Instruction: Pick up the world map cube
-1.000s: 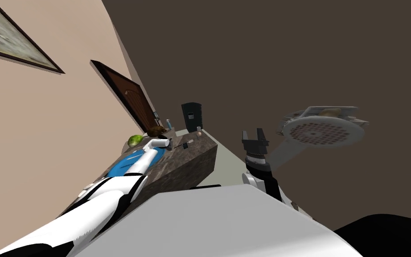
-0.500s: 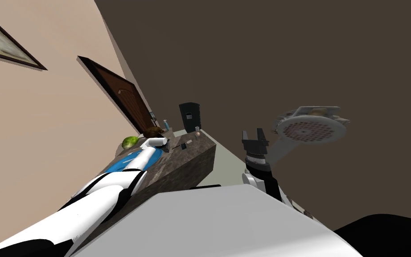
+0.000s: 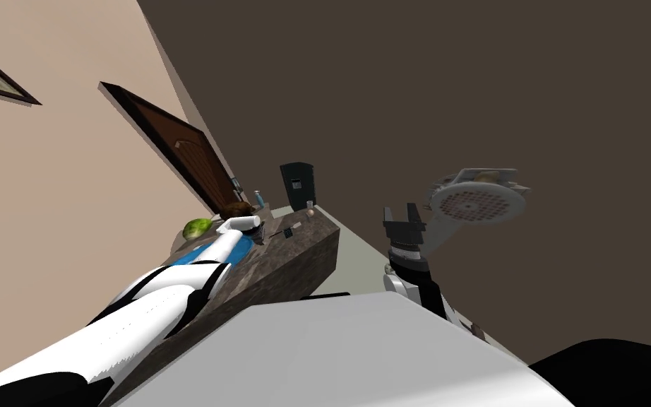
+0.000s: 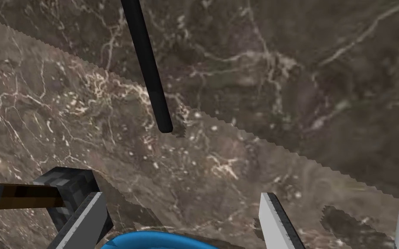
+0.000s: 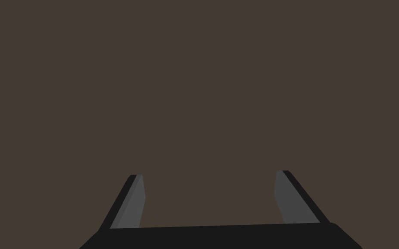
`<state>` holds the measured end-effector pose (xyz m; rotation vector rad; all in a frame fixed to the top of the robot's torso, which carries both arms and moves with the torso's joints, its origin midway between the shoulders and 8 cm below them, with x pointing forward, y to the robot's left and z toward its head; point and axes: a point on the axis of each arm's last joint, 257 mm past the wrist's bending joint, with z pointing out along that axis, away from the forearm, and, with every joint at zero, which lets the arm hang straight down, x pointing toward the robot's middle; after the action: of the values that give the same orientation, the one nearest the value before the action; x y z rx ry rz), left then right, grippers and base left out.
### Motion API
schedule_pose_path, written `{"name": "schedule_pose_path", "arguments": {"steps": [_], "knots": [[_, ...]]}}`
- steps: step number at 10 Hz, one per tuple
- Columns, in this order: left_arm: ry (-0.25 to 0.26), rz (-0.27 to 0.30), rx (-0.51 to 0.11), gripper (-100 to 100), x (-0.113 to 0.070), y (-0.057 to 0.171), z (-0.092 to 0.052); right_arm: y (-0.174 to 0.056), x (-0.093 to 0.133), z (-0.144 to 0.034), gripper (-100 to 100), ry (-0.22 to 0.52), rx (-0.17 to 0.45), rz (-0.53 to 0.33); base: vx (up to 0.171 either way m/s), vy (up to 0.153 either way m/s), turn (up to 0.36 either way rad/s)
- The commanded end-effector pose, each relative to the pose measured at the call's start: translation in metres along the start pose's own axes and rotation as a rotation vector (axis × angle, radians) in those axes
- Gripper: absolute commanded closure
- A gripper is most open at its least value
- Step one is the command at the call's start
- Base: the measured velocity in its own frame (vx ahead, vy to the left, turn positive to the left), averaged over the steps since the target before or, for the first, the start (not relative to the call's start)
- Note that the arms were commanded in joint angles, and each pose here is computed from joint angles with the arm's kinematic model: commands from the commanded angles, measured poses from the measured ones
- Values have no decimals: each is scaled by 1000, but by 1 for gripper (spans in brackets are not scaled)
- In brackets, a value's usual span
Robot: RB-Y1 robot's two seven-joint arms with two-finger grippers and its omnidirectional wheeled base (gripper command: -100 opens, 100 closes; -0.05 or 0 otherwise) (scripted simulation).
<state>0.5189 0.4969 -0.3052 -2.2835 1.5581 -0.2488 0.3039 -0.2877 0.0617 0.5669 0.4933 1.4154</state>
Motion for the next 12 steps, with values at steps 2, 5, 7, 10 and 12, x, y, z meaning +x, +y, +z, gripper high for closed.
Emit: {"name": "schedule_pose_path", "arguments": {"steps": [2,5,7,10,12], "knots": [[-6,-41,-96,-100,-17,18,-2,0,0,0,0,0,0,0,7,-19,-90],[-5,-68,-157,-100,-26,30,-3,0,0,0,0,0,0,0,18,-33,-86],[7,-80,-188,-100,-28,33,-9,0,0,0,0,0,0,0,7,-13,-49],[13,-109,-248,-100,-35,47,-9,0,0,0,0,0,0,0,23,-35,-65],[26,-124,-284,-100,-37,53,-13,0,0,0,0,0,0,0,20,-28,-25]]}}
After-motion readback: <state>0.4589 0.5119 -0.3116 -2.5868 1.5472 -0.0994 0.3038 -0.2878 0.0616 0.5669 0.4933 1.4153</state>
